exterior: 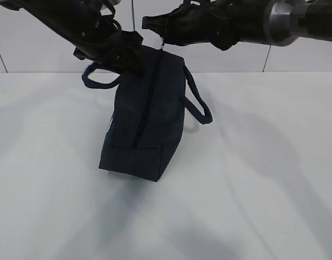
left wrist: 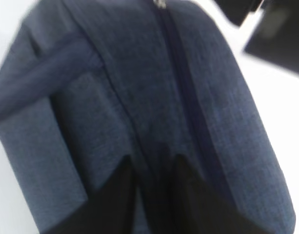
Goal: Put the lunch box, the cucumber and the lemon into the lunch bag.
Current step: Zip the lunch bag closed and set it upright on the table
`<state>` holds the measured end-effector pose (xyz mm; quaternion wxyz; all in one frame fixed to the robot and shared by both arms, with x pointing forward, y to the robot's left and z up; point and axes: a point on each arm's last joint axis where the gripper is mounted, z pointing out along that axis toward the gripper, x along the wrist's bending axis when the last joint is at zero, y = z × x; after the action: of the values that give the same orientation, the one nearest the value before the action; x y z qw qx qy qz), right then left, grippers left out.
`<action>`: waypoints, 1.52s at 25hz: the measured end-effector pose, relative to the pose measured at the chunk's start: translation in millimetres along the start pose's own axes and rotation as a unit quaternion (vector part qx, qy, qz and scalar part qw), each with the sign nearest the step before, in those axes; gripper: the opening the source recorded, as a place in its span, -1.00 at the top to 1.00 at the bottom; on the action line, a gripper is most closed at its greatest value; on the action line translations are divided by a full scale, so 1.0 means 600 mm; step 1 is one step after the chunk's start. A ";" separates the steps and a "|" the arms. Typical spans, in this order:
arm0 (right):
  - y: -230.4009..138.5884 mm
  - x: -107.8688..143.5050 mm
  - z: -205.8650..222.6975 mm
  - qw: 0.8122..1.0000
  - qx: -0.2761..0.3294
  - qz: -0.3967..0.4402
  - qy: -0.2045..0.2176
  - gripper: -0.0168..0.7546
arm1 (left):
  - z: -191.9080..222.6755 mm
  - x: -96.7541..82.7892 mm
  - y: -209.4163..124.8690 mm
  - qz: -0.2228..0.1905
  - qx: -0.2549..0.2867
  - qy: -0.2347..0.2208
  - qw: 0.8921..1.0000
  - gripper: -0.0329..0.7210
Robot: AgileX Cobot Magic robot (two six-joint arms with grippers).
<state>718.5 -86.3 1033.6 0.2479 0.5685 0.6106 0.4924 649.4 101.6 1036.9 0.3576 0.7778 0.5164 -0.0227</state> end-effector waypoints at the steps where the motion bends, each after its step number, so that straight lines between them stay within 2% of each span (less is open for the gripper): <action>1: 0.000 0.000 0.000 1.000 0.000 0.000 0.000 0.96 | 0.002 0.001 -0.001 0.001 0.002 -0.001 1.000 0.56; 3: 0.000 0.000 0.000 1.000 0.000 0.000 0.000 0.96 | 0.004 0.001 -0.002 0.012 0.004 -0.001 1.000 0.82; 5: 0.000 0.000 0.000 1.000 0.000 0.000 0.000 0.96 | 0.004 0.001 -0.003 0.023 0.007 -0.002 1.000 0.91; 12: -0.003 -0.001 0.003 1.000 0.001 -0.009 -0.002 0.96 | 0.001 -0.002 -0.007 0.052 0.029 -0.010 0.998 0.93; 20: -0.014 -0.025 0.020 1.000 -0.001 -0.017 -0.008 0.96 | -0.002 -0.007 -0.015 0.053 0.054 -0.023 0.997 0.94; 32: -0.017 -0.035 0.033 1.000 -0.004 -0.014 -0.010 0.96 | -0.004 -0.009 -0.015 0.051 0.056 -0.029 0.997 0.94; 38: -0.039 -0.040 0.057 1.000 0.006 -0.002 -0.011 0.96 | -0.004 -0.010 -0.016 0.050 0.060 -0.031 0.996 0.94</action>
<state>742.9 -95.1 993.6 0.2518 0.5746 0.6118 0.4818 637.7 100.4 1035.9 0.3269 0.8217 0.4630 -0.0599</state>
